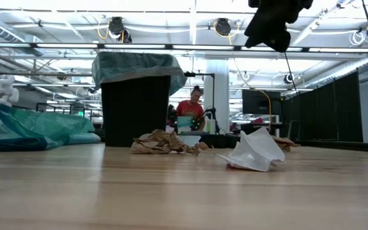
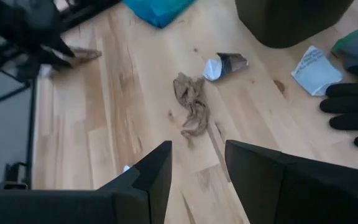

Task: Place trash/remove bag and relplace
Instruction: Put the brown napkin into the trash bin

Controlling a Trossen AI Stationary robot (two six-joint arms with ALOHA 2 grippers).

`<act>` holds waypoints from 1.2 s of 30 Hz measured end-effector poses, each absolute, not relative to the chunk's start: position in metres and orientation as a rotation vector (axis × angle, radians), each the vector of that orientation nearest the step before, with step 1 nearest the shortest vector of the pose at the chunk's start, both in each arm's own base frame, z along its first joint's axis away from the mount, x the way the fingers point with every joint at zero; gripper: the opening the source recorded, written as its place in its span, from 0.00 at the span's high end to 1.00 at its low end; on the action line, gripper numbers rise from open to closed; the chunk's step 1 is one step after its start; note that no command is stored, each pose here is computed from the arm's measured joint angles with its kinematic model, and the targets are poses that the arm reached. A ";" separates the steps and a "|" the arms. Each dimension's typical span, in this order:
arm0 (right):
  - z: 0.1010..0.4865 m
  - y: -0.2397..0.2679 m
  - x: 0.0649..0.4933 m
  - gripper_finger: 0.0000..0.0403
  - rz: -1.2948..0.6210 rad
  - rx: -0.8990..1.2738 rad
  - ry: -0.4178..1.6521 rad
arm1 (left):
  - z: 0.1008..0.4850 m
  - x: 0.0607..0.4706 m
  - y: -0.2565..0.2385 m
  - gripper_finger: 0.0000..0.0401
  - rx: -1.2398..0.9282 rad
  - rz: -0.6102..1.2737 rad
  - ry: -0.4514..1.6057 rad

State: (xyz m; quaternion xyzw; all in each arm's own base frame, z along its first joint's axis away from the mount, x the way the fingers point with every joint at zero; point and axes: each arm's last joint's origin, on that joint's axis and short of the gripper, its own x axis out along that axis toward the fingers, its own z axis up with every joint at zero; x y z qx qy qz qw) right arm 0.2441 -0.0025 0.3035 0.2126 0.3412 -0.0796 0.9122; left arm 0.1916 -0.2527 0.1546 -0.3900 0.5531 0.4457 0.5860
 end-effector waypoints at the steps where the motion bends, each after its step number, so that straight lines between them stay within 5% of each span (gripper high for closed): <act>1: 0.304 -0.003 0.245 0.65 -0.166 0.449 0.691 | 0.148 0.189 -0.250 0.67 -0.913 1.050 1.303; 7: 0.310 -0.003 0.249 0.65 -0.165 0.494 0.618 | 0.132 0.184 -0.237 0.69 -0.903 1.029 1.355; 12: 0.313 -0.003 0.252 0.65 -0.159 0.501 0.572 | 0.141 0.190 -0.233 0.93 -0.925 0.954 1.381; 16: 0.314 -0.003 0.252 0.65 -0.158 0.498 0.566 | 0.157 0.188 -0.218 0.97 -0.882 1.023 1.357; 36: 0.311 -0.003 0.254 0.65 -0.147 0.452 0.581 | 0.355 0.202 -0.077 0.99 -0.770 0.889 0.739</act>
